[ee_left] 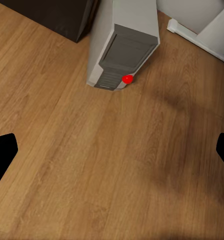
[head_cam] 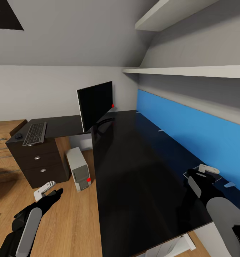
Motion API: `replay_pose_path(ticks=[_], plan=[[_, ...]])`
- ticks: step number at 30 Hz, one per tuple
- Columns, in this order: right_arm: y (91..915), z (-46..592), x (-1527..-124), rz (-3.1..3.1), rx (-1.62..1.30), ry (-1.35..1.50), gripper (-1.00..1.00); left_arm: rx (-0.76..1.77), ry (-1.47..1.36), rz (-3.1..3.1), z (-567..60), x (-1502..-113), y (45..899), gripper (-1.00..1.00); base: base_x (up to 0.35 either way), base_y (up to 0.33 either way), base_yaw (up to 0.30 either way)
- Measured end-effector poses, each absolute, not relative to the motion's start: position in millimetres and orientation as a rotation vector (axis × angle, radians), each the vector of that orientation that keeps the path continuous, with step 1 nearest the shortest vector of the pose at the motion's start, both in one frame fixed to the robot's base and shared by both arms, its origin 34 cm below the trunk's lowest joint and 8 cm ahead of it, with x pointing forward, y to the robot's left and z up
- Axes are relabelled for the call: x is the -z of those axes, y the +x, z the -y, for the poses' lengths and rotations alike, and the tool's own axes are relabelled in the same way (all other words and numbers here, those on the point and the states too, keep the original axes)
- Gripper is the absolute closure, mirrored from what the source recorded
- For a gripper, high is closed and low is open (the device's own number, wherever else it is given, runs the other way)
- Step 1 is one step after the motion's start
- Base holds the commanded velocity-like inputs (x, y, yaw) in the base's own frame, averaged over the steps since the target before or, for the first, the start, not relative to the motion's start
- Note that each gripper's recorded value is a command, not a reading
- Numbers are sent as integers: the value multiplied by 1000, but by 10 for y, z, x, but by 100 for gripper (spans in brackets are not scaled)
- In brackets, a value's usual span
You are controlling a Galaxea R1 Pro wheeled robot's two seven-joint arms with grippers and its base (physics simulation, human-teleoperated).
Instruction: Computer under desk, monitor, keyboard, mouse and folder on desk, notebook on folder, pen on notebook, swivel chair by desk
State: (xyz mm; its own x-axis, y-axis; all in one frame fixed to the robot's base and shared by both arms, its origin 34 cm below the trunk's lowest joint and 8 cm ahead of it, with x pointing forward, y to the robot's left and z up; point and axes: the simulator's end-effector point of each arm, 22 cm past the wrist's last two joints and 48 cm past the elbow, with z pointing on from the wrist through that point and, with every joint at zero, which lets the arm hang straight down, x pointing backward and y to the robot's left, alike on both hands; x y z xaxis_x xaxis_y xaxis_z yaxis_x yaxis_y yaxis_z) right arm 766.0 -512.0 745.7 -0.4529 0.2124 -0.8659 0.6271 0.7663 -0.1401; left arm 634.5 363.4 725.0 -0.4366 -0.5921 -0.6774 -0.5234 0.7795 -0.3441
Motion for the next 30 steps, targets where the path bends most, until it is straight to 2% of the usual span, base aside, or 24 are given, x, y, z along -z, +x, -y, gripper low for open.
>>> replay_pose_path(ticks=[30], plan=[[7666,5107,-7459,-2025,558,628,-100,104,-828,-2127,-3627,-7243,6343,-100,22,23,0]])
